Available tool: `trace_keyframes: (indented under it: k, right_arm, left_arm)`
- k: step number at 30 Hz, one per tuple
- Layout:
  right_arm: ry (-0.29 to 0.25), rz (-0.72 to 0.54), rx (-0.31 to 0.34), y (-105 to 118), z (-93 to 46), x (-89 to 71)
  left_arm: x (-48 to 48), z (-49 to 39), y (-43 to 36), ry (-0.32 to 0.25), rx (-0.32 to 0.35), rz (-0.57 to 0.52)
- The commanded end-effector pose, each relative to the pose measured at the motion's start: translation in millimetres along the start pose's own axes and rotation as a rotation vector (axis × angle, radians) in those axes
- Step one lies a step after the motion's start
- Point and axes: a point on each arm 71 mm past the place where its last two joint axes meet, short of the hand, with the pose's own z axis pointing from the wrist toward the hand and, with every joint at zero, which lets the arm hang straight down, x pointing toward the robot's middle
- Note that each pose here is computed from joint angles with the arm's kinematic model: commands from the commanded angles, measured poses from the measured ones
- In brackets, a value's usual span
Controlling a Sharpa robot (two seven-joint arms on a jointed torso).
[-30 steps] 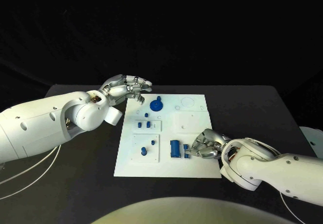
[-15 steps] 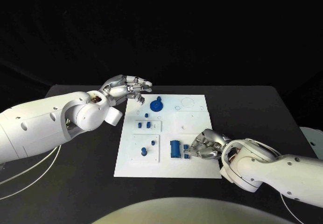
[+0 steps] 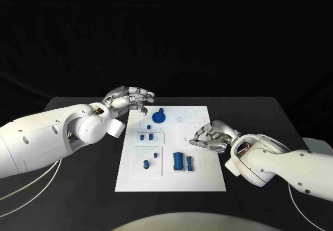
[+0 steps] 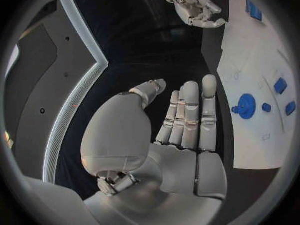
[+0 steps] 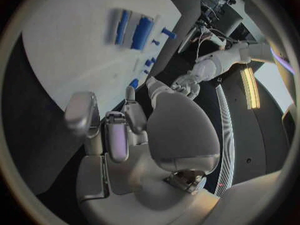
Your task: Assemble the parts on the task board
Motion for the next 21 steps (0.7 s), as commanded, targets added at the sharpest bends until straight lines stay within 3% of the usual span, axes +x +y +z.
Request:
trace_keyframes:
  k: [1, 8, 16, 18, 19, 21]
  right_arm:
    - [-0.034, 0.322, -0.082, 0.4, 17.0, -16.8]
    - [-0.078, 0.514, -0.146, -11.6, 64.1, -44.3]
    - [-0.141, 0.533, -0.216, -21.0, 100.5, -64.8]
    - [-0.148, 0.532, -0.224, -22.1, 104.3, -67.4]
    - [-0.182, 0.458, -0.132, -26.7, 103.3, -66.5]
    - [-0.185, 0.463, -0.134, -26.0, 102.6, -65.8]
  left_arm:
    - [-6.4, 3.5, 3.0, -0.086, 0.041, -0.053]
    - [-21.6, 14.5, 16.6, -0.25, 0.071, -0.113]
    - [-34.5, 23.7, 30.4, -0.387, 0.105, -0.132]
    - [-36.8, 24.5, 32.4, -0.405, 0.11, -0.129]
    - [-30.8, 25.6, 35.3, -0.323, 0.053, -0.111]
    - [-30.0, 25.3, 35.4, -0.325, 0.054, -0.11]
